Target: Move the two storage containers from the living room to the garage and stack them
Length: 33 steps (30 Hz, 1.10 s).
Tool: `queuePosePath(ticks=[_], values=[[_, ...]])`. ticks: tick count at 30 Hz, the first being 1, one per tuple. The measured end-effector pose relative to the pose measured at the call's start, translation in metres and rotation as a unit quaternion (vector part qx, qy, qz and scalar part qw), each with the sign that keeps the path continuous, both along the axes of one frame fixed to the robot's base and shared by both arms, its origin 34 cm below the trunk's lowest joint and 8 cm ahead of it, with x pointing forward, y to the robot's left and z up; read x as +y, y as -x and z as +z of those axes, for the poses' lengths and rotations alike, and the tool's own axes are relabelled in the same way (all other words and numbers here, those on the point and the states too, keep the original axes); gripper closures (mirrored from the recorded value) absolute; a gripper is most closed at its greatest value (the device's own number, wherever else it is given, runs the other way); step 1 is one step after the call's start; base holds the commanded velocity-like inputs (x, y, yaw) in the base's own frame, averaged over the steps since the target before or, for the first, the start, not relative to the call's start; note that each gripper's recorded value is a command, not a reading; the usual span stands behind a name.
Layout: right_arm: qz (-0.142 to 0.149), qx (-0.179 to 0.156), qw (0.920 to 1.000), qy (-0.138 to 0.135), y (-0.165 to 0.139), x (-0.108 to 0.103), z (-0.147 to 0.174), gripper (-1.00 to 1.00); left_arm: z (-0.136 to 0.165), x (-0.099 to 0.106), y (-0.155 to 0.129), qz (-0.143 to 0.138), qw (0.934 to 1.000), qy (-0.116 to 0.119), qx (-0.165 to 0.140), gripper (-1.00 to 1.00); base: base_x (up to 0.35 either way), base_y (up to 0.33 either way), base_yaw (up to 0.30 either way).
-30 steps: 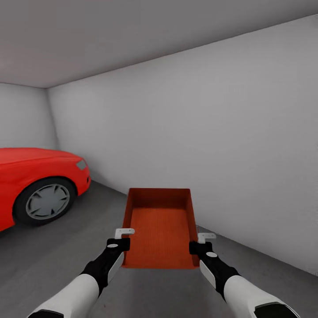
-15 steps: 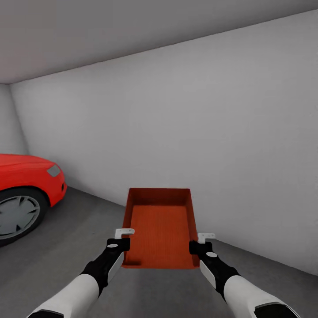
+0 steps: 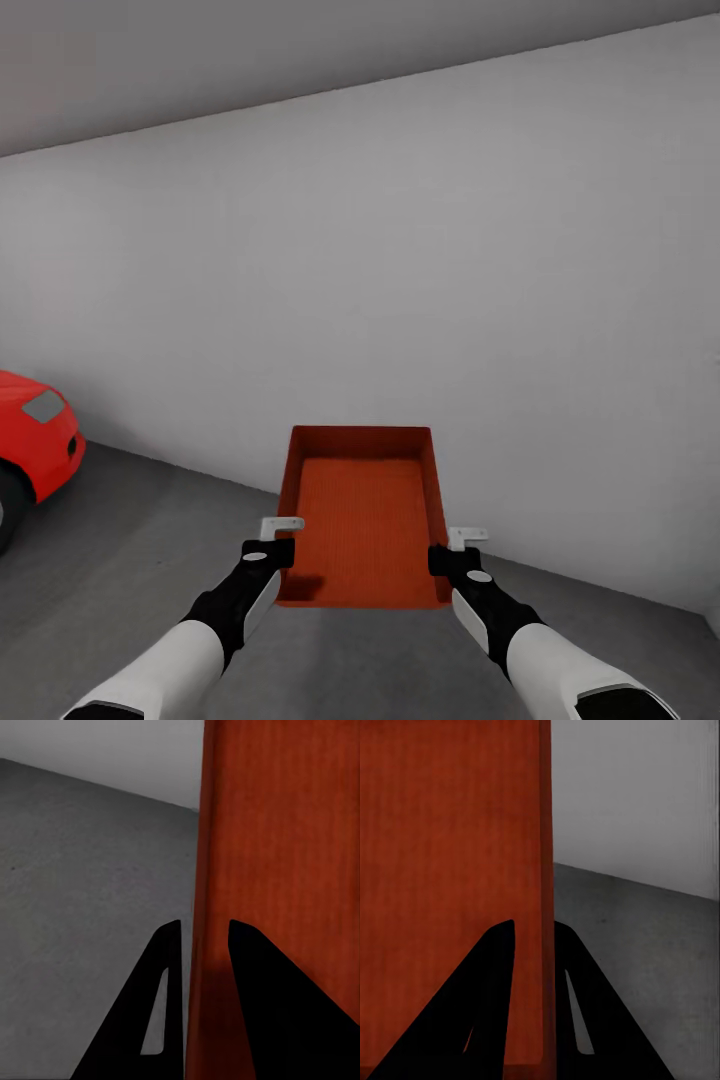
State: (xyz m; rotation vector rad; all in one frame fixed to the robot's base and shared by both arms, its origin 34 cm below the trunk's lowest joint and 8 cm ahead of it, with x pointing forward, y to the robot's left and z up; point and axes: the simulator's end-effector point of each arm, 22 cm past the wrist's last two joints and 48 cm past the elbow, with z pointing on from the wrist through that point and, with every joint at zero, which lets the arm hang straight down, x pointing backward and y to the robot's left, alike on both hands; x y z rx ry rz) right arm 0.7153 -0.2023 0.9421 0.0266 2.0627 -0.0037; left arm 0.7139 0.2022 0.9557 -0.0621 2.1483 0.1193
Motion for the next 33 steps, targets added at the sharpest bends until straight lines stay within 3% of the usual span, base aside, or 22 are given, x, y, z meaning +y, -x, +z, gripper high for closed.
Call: queuePosePath(ticks=[33], values=[[0.002, -0.004, 1.0000, 0.004, -0.0018, 0.0001, 0.0030, 1.00, 0.0001, 0.0002, -0.0005, 0.002, 1.0000, 0.004, -0.006, 1.00, 0.004, 0.000, -0.247]])
